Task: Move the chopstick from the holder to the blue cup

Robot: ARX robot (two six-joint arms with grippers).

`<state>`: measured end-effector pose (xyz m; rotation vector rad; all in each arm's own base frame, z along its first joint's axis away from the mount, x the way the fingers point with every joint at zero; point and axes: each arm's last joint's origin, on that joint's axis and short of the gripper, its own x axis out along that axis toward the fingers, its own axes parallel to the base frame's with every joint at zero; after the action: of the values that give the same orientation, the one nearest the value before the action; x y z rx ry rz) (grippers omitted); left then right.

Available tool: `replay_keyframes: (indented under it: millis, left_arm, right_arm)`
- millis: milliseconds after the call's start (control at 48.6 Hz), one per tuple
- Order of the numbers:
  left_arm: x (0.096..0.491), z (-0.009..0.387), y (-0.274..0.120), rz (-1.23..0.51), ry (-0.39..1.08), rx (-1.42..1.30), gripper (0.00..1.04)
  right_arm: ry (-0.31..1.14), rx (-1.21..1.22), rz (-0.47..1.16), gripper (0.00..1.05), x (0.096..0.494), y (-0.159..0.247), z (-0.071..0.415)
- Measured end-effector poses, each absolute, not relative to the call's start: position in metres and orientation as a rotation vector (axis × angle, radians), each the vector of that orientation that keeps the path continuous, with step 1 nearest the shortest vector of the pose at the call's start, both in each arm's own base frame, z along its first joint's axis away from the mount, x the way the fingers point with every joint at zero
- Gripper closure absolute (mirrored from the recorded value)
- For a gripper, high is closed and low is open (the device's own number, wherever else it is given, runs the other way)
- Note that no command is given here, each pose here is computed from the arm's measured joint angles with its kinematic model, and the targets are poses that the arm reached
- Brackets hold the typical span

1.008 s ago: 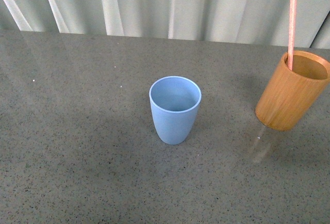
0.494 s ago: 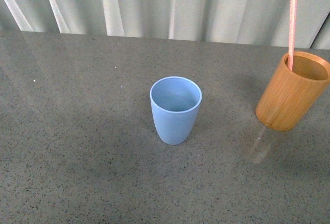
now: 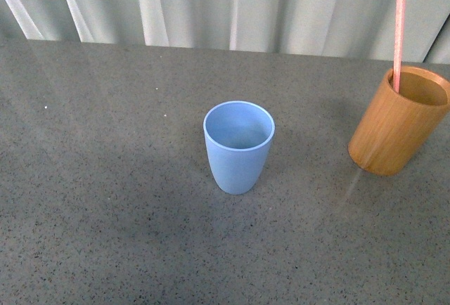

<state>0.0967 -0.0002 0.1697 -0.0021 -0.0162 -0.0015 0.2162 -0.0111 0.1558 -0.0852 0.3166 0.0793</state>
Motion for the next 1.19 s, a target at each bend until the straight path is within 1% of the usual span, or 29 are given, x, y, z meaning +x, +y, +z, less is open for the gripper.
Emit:
replay_keyframes:
  millis: [226, 576, 905, 1193]
  left_arm:
    - [0.097, 0.17, 0.0, -0.002, -0.016, -0.002, 0.07]
    - [0.097, 0.17, 0.0, -0.002, -0.016, -0.002, 0.07]
    - [0.097, 0.17, 0.0, -0.002, -0.016, -0.002, 0.07]
    - [0.097, 0.17, 0.0, -0.002, -0.016, -0.002, 0.07]
  right_arm:
    - [0.281, -0.101, 0.101, 0.1, 0.265, -0.005, 0.148]
    - [0.251, -0.047, 0.123, 0.1, 0.31, 0.011, 0.142]
    - [0.246, -0.039, 0.119, 0.1, 0.34, 0.022, 0.138]
    - [0.248, -0.032, 0.126, 0.11, 0.355, 0.03, 0.131]
